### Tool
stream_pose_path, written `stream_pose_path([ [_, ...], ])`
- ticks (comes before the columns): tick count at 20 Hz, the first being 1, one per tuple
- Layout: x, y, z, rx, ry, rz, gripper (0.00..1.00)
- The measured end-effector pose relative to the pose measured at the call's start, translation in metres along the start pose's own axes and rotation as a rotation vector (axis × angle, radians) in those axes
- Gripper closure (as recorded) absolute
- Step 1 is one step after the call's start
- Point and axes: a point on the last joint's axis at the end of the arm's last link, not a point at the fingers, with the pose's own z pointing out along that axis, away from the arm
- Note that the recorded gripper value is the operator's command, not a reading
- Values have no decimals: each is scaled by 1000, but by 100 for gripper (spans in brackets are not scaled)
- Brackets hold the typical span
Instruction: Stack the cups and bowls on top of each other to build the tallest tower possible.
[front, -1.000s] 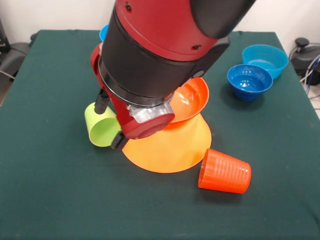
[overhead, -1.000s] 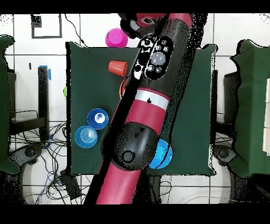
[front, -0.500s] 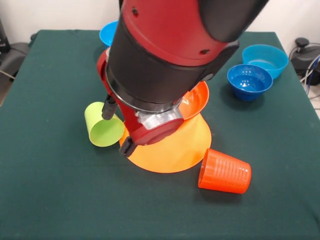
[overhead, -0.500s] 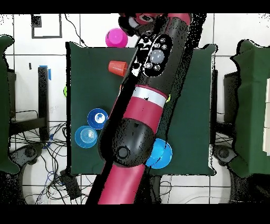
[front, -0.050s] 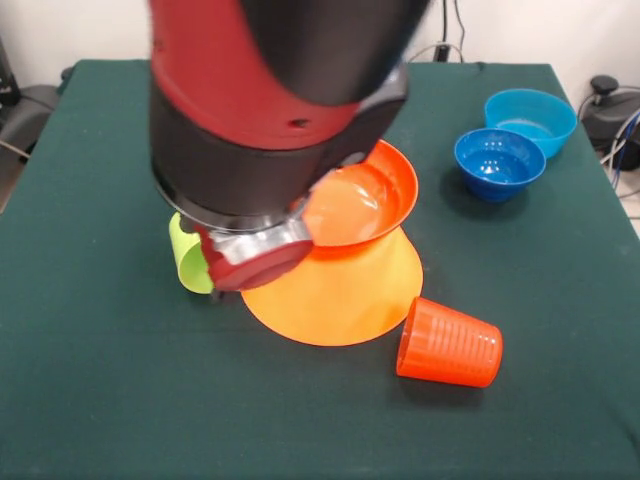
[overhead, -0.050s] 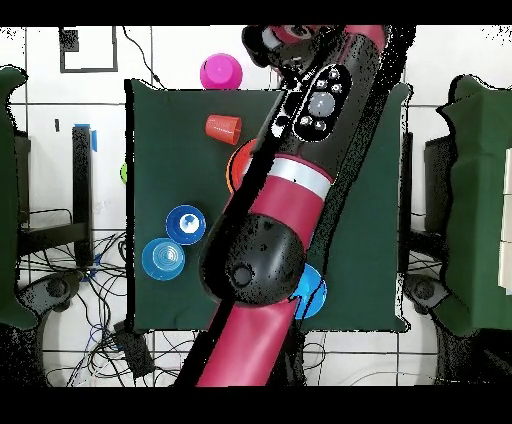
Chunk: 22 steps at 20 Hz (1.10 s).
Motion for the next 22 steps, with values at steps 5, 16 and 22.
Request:
stream_pose_path([
  [5,-10,-8,4,23,52,33,0],
  [16,-19,-9,10,15,95,55,0],
  [22,-28,-10,12,-20,133,40,0],
])
